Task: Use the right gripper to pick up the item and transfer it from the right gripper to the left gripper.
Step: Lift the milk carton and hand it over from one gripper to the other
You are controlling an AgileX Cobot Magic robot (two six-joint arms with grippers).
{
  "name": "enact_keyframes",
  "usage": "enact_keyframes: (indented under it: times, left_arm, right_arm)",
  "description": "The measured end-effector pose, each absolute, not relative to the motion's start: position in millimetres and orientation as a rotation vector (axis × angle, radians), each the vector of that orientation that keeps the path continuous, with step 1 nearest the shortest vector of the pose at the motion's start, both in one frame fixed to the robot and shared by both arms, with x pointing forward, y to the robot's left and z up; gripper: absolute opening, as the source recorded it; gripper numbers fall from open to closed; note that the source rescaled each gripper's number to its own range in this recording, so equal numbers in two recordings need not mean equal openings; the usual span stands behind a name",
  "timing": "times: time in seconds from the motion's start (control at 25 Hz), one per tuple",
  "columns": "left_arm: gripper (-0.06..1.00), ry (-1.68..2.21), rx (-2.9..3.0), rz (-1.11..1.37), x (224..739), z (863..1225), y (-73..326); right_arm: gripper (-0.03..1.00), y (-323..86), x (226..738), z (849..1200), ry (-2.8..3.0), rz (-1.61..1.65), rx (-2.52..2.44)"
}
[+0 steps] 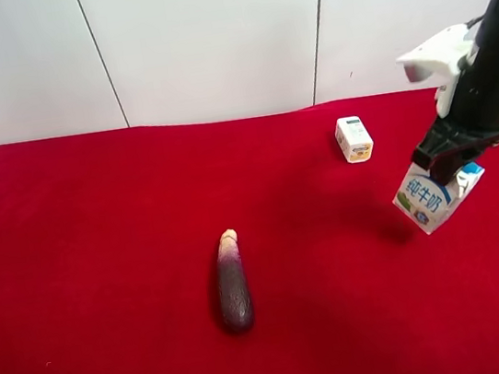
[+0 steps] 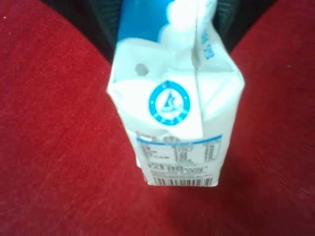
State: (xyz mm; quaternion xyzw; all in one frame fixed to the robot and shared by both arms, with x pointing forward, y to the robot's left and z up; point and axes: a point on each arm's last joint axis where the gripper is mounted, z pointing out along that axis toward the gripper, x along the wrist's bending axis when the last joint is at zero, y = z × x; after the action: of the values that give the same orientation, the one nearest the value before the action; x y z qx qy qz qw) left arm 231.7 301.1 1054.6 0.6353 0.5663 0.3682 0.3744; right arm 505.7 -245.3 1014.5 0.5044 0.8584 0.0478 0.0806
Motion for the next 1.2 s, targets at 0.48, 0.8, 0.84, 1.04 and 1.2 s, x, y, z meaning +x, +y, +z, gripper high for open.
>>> enact_keyframes:
  times: [0.48,0.8,0.84,1.04,1.2]
  left_arm:
    - [1.00,1.450,1.627,0.943,231.7,1054.6,301.1]
    - [1.00,1.450,1.626,0.941,231.7,1054.6,301.1]
    - [1.00,1.449,1.626,0.941,231.7,1054.6,301.1]
    - [1.00,1.449,1.626,0.939,231.7,1054.6,300.9]
    - [1.00,1.452,1.638,0.887,235.4,1054.8,297.8]
  right_arm:
    - [0.01,-223.5,474.4,1053.8,2.572,0.296,1.361]
    - [0.01,-195.0,456.1,1062.9,2.652,0.368,1.187]
    - [0.01,-190.2,453.8,1062.9,2.666,0.373,1.158]
    - [0.01,-167.2,443.6,1063.9,2.711,0.424,1.013]
    - [0.01,-150.9,434.1,1064.5,2.745,0.462,0.913]
